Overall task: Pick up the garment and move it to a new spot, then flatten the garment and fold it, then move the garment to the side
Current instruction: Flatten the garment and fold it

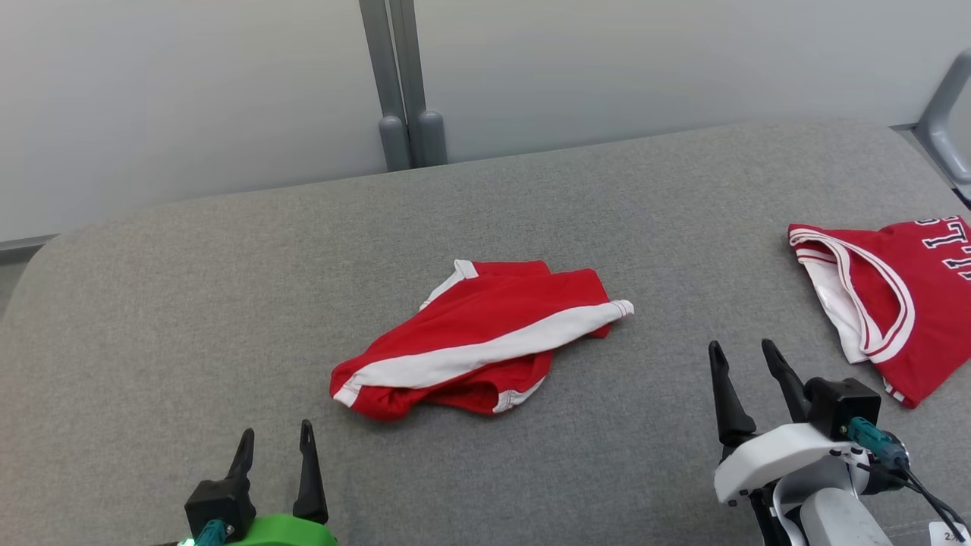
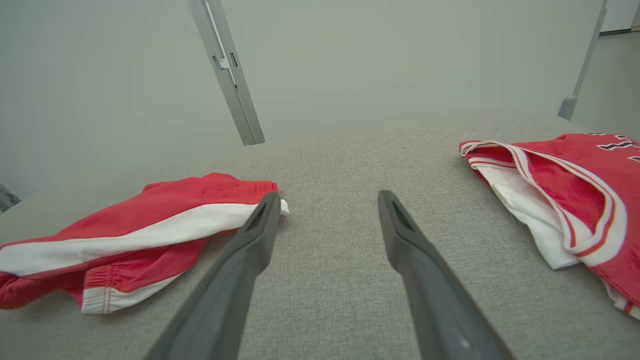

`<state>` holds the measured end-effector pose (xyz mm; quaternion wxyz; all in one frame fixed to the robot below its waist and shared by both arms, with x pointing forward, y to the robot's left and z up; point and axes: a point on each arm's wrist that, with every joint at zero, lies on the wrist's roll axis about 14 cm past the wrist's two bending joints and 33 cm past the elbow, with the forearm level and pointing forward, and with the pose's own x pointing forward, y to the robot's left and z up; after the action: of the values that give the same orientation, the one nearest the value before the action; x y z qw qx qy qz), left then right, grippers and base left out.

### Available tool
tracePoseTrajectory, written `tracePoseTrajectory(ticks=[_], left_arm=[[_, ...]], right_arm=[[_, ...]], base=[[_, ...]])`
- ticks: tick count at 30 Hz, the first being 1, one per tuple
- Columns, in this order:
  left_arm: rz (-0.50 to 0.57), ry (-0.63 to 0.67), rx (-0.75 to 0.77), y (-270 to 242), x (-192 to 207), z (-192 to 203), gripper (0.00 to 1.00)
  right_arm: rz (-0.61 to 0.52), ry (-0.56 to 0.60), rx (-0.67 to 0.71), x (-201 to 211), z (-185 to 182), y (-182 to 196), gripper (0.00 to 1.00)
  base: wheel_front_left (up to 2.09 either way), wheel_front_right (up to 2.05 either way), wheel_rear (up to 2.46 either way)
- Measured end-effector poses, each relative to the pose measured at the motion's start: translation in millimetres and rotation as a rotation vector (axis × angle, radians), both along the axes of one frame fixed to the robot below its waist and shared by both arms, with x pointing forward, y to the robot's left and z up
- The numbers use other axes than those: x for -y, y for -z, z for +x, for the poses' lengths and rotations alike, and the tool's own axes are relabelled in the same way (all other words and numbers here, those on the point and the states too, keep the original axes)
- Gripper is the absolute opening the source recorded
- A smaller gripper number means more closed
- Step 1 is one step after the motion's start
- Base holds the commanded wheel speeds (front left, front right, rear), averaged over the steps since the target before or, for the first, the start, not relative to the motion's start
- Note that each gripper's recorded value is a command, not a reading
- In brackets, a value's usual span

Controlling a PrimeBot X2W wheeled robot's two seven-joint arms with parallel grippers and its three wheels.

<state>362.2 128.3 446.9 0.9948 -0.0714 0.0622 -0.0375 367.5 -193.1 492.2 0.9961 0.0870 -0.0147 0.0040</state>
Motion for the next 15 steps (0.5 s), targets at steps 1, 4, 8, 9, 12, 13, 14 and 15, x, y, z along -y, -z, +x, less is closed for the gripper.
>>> tracePoseTrajectory(ticks=[1, 4, 8, 9, 12, 13, 14, 15], left_arm=[[-0.001, 0.003, 0.001, 0, 1, -1, 1.0], [-0.003, 0.008, 0.002, -1, 2, -3, 1.0], [-0.008, 0.018, -0.005, 1, 5, -5, 1.0], [-0.015, 0.02, -0.01, 3, 6, -6, 1.0], [-0.05, 0.031, -0.038, 10, 10, -6, 1.0], [-0.072, 0.035, -0.049, 12, 13, -5, 1.0], [-0.094, 0.039, -0.059, 14, 15, -3, 1.0], [-0.123, 0.036, -0.07, 16, 16, -2, 1.0]], right_arm=[[0.0, -0.001, -0.001, 0, -1, 0, 1.0], [0.005, -0.015, -0.003, -5, 0, 1, 1.0], [0.005, -0.023, -0.006, -8, 2, 2, 1.0], [0.006, -0.025, -0.007, -9, 3, 3, 1.0], [0.005, -0.034, -0.013, -12, 7, 4, 1.0], [0.004, -0.04, -0.014, -13, 9, 4, 1.0], [0.005, -0.044, -0.015, -15, 11, 5, 1.0], [0.004, -0.048, -0.017, -16, 13, 5, 1.0]], base=[[0.0, 0.0, 0.0], [0.0, 0.0, 0.0], [0.0, 0.0, 0.0], [0.0, 0.0, 0.0], [0.0, 0.0, 0.0], [0.0, 0.0, 0.0], [0.0, 0.0, 0.0], [0.0, 0.0, 0.0]])
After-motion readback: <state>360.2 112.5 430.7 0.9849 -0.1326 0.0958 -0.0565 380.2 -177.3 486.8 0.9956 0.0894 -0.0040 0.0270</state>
